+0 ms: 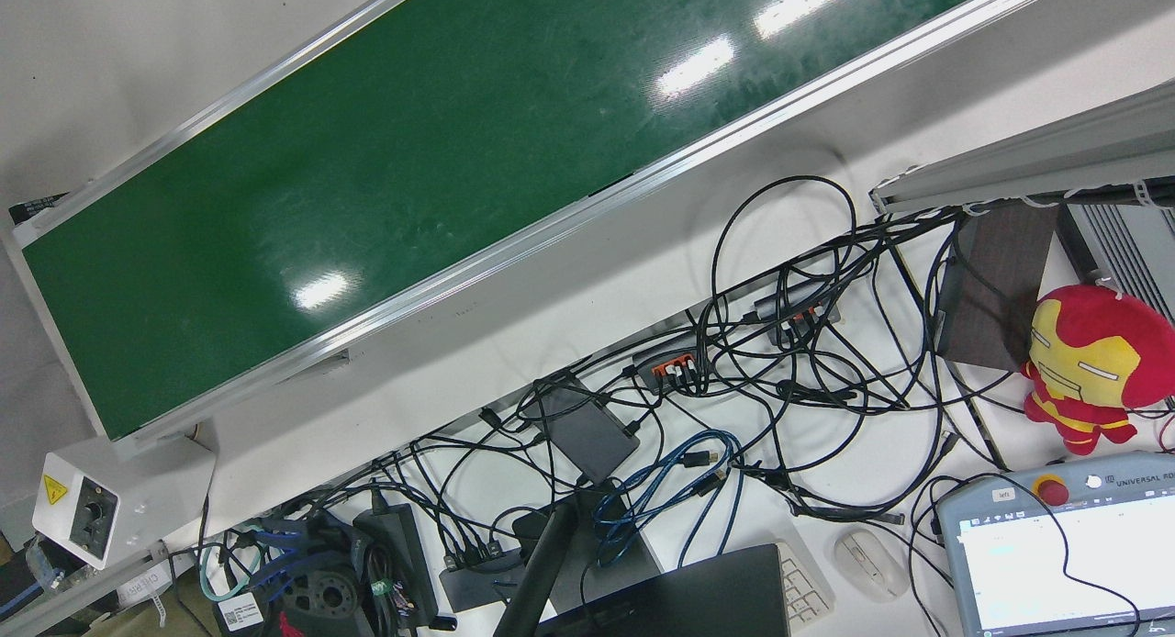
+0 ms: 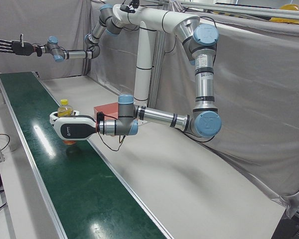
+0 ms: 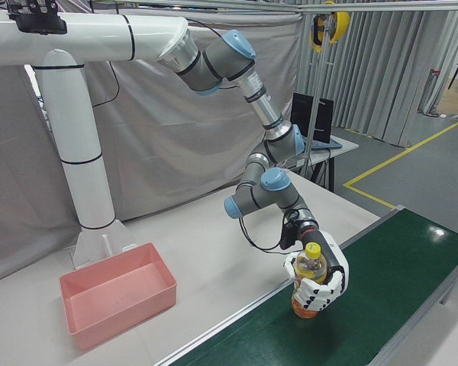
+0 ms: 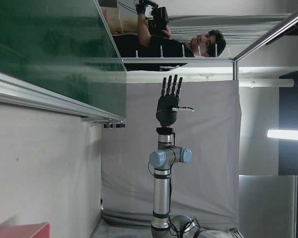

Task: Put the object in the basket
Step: 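Lift the bottle off the belt and carry it toward the pink tray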

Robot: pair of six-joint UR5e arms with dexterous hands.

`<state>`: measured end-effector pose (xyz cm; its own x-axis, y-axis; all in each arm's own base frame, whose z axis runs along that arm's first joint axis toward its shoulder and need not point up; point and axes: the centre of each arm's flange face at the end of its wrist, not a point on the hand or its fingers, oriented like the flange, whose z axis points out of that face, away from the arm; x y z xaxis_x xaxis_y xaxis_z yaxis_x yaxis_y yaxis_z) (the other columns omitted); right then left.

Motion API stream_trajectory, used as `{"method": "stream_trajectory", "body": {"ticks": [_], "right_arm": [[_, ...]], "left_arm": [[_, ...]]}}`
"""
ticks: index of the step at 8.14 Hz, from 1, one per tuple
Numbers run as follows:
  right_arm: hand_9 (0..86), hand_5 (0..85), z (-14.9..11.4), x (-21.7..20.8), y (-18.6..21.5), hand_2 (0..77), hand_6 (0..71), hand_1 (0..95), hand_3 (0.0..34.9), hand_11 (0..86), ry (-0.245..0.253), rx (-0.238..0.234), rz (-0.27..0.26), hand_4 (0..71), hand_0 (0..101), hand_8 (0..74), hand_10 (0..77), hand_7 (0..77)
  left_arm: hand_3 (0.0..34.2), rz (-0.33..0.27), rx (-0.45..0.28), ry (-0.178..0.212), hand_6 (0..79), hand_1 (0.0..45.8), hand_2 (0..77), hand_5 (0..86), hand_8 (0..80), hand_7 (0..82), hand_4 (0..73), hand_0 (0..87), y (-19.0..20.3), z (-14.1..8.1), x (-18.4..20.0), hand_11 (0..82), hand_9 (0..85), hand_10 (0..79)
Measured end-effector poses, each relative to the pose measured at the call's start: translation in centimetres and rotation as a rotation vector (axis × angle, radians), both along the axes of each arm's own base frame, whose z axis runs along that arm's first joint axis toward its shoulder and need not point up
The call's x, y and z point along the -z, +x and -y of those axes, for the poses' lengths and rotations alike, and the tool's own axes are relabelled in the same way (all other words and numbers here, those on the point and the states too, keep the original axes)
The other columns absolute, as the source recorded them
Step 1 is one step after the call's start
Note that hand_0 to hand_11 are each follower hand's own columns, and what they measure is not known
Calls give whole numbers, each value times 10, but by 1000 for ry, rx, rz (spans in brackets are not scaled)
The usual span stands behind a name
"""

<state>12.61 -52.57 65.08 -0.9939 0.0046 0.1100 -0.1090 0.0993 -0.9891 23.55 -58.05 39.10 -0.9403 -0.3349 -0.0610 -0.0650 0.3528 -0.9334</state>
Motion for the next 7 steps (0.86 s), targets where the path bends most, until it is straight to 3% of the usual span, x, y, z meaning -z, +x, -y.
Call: {"method": "stream_trajectory", "body": {"ticks": [1, 3, 4, 7], "right_arm": [[0, 0, 0, 0, 0, 5, 0, 0, 2, 0, 0, 1, 0, 0, 2, 0, 0, 5], [0, 0, 0, 0, 0, 5, 0, 0, 2, 0, 0, 1, 0, 0, 1, 0, 0, 5], [0, 0, 0, 0, 0, 5, 0, 0, 2, 0, 0, 1, 0, 0, 1, 0, 0, 5], [0, 0, 0, 0, 0, 5, 0, 0, 2, 0, 0, 0, 0, 0, 3, 0, 0, 5]], "left_arm": [[0, -17, -22, 28, 600, 109, 535, 529, 605, 540, 513, 771, 5, -12, 22, 540, 573, 545], [0, -54, -145, 89, 611, 104, 535, 529, 633, 551, 524, 795, 51, -63, 68, 556, 584, 545], [0, -64, -216, 123, 611, 104, 535, 529, 633, 551, 524, 793, 75, -100, 93, 556, 584, 545], [0, -23, -427, 209, 611, 93, 545, 529, 633, 551, 529, 793, 132, -200, 134, 567, 584, 551]]}}
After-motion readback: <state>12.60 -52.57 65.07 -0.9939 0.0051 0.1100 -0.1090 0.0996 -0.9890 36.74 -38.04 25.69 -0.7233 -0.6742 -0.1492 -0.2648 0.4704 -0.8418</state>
